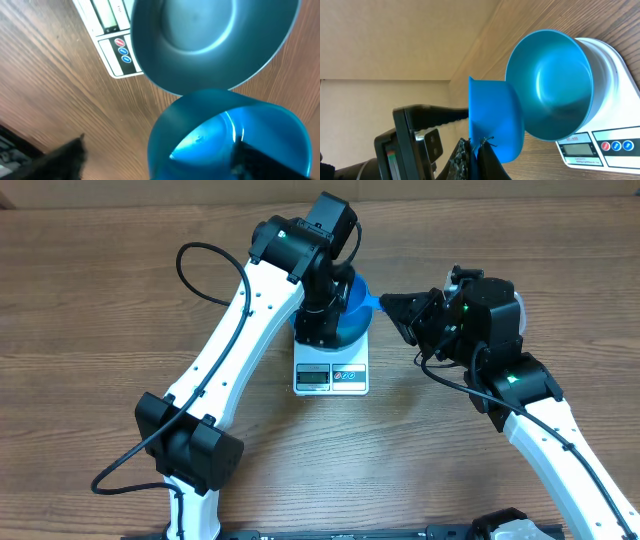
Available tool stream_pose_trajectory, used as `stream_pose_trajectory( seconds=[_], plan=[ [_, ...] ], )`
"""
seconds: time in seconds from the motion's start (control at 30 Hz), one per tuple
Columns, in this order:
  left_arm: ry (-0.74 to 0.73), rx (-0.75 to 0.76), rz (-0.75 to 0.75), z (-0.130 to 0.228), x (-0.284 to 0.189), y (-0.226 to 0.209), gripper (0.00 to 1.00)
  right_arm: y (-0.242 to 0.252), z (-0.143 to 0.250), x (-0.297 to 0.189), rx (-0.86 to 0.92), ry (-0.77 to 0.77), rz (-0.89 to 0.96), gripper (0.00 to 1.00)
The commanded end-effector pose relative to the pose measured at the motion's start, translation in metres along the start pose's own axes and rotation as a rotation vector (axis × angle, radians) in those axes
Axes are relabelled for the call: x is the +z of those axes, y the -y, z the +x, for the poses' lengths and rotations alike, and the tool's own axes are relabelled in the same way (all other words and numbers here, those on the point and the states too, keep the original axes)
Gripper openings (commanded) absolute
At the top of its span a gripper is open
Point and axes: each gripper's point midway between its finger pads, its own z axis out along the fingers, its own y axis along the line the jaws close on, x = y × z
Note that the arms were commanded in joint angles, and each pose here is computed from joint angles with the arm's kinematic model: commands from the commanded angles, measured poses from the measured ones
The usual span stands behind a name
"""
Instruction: Scoop item into bowl and weigh 150g on scale
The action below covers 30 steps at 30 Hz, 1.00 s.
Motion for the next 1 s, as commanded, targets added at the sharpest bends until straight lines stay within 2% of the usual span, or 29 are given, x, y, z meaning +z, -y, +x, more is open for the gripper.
stream_pose_trajectory(
  seconds=[0.0, 0.2, 0.37, 0.53, 0.7, 0.97],
  plan=[
    [-0.001, 0.015, 0.051, 0.001, -0.017, 0.005, 1.00, -0.009, -0.004, -0.001, -0.011, 0.015, -0.017, 0.04],
    [-0.007, 0.136, 0.091, -0.006, -0.024, 0.014, 1.00, -0.007, -0.007, -0.001, -0.009, 0.034, -0.006, 0.04],
    [0.028, 0.246, 0.132, -0.027, -0.044, 0.018, 1.00, -0.006, -0.008, -0.001, -0.036, 0.038, 0.000, 0.04],
    [0.109, 0.318, 0.179, -0.065, -0.080, 0.016, 1.00, -0.005, -0.009, -0.002, -0.071, 0.041, 0.001, 0.04],
    [0.186, 0.506, 0.232, -0.104, -0.118, 0.013, 1.00, 0.003, -0.020, -0.006, -0.076, 0.061, 0.025, 0.04],
    [0.260, 0.722, 0.149, -0.157, -0.142, -0.013, 1.00, 0.004, -0.042, -0.028, -0.239, 0.100, 0.055, 0.04]
  ],
)
